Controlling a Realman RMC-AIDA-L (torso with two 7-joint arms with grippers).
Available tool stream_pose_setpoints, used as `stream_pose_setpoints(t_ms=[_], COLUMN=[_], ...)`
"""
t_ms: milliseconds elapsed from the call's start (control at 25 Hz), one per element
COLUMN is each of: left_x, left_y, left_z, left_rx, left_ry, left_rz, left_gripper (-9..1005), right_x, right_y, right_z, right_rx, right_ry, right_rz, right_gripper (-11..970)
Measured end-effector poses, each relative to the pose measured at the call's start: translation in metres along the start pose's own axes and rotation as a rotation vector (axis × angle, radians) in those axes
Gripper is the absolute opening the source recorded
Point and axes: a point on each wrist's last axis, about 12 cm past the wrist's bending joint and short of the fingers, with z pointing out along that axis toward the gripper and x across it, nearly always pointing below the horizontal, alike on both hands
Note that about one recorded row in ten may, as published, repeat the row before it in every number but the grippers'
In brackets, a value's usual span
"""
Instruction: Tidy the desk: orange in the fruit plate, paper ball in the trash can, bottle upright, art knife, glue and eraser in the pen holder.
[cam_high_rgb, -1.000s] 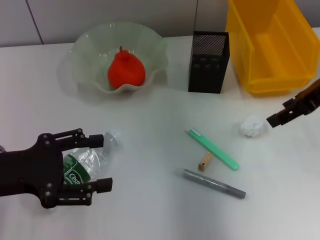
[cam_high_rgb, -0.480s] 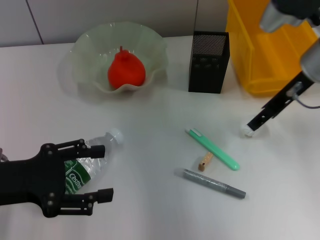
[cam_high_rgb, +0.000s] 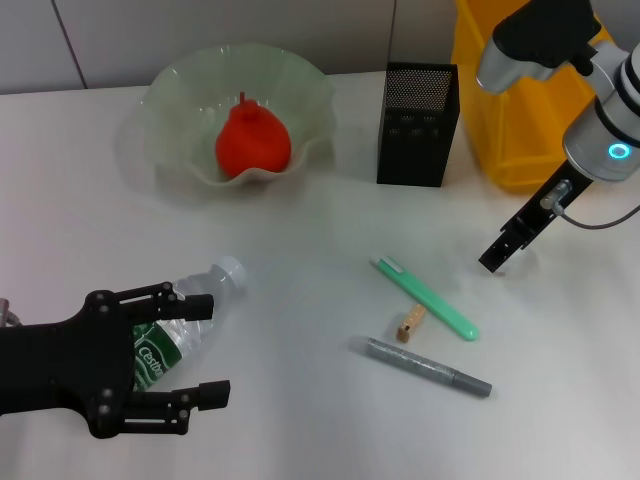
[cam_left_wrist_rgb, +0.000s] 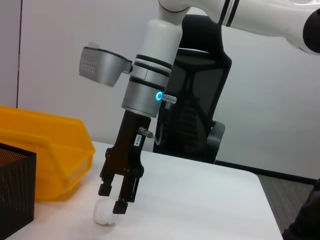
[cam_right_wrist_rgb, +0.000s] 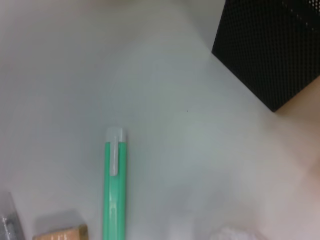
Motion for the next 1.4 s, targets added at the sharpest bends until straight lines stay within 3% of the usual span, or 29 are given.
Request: stream_pose_setpoints(t_ms=[1000, 1400], left_x=[0.005, 0.006], left_y=[0.001, 0.002], left_z=[0.003, 0.005], left_rx=[-0.002, -0.009], left_ry=[-0.010, -0.016], left_rz=[-0.017, -0.001], left_gripper=[798, 792], right_x=[-0.003, -0.004], right_y=[-0.002, -0.001], right_z=[0.019, 0.019], right_rx=[0.033, 0.031], right_ry=[0.038, 0.035], right_rz=[0.017, 0.008], right_gripper=[692, 510])
